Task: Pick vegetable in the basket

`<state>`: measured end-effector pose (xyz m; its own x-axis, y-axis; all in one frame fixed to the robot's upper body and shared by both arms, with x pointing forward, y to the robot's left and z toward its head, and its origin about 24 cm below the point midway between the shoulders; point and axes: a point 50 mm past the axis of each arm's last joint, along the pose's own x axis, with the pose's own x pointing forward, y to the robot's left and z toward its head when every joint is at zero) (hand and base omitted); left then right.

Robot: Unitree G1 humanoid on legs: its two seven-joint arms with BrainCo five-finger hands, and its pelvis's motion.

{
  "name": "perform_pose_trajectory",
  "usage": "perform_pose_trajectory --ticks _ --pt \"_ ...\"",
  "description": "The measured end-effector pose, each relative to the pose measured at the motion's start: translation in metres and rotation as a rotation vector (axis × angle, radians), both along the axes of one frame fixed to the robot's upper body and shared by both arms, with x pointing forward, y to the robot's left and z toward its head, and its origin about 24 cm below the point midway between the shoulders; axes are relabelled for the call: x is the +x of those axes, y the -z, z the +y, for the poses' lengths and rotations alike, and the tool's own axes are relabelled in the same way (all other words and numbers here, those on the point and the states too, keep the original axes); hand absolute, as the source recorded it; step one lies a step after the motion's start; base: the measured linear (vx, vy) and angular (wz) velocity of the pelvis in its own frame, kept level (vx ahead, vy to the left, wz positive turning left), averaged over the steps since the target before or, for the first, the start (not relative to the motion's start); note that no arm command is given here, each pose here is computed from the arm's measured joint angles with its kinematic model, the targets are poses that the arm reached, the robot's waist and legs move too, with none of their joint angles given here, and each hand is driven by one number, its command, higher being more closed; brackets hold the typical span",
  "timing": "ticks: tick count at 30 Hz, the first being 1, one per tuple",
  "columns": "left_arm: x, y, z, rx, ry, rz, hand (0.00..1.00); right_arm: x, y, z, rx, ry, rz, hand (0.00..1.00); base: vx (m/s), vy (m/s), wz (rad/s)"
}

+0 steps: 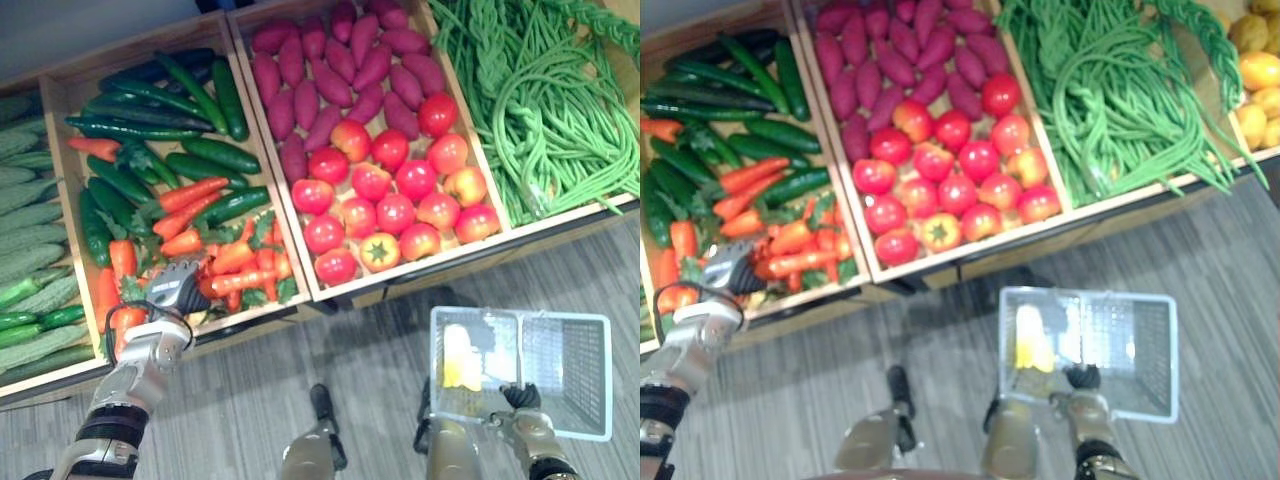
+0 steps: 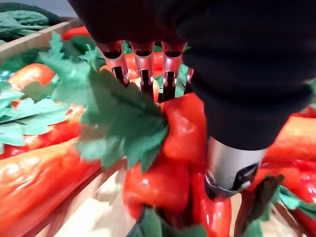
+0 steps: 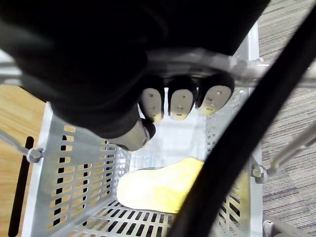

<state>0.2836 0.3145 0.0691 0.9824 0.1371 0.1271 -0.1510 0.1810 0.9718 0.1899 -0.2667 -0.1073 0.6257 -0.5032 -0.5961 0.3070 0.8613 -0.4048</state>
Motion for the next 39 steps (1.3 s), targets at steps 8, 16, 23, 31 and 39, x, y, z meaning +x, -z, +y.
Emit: perform_pose_trajectory --ticks 8,16,23,31,39 --pt "0.005 -0.001 0.000 0.007 -0.005 0.000 1.00 0.002 -0.001 0.001 -0.013 -0.027 -0.002 1.00 0.04 -0.010 -0.03" --pt "0.004 0.005 0.002 0.015 -0.019 0.030 1.00 0.002 -0.001 0.001 -0.020 -0.044 0.003 1.00 0.00 0.000 0.00" --pt "0.007 -0.003 -0.006 0.050 0.017 0.033 1.00 -0.006 0.003 0.000 -0.022 -0.041 0.022 1.00 -0.01 -0.004 0.05" --pt "0.011 -0.025 -0.017 0.047 0.075 -0.023 1.00 -0.028 0.008 -0.008 -0.028 0.004 0.055 1.00 -0.02 -0.002 0.13" --pt "0.002 -0.022 -0.028 0.051 0.140 0.023 1.00 -0.047 0.015 -0.009 -0.053 -0.019 0.118 1.00 0.00 0.000 0.00"
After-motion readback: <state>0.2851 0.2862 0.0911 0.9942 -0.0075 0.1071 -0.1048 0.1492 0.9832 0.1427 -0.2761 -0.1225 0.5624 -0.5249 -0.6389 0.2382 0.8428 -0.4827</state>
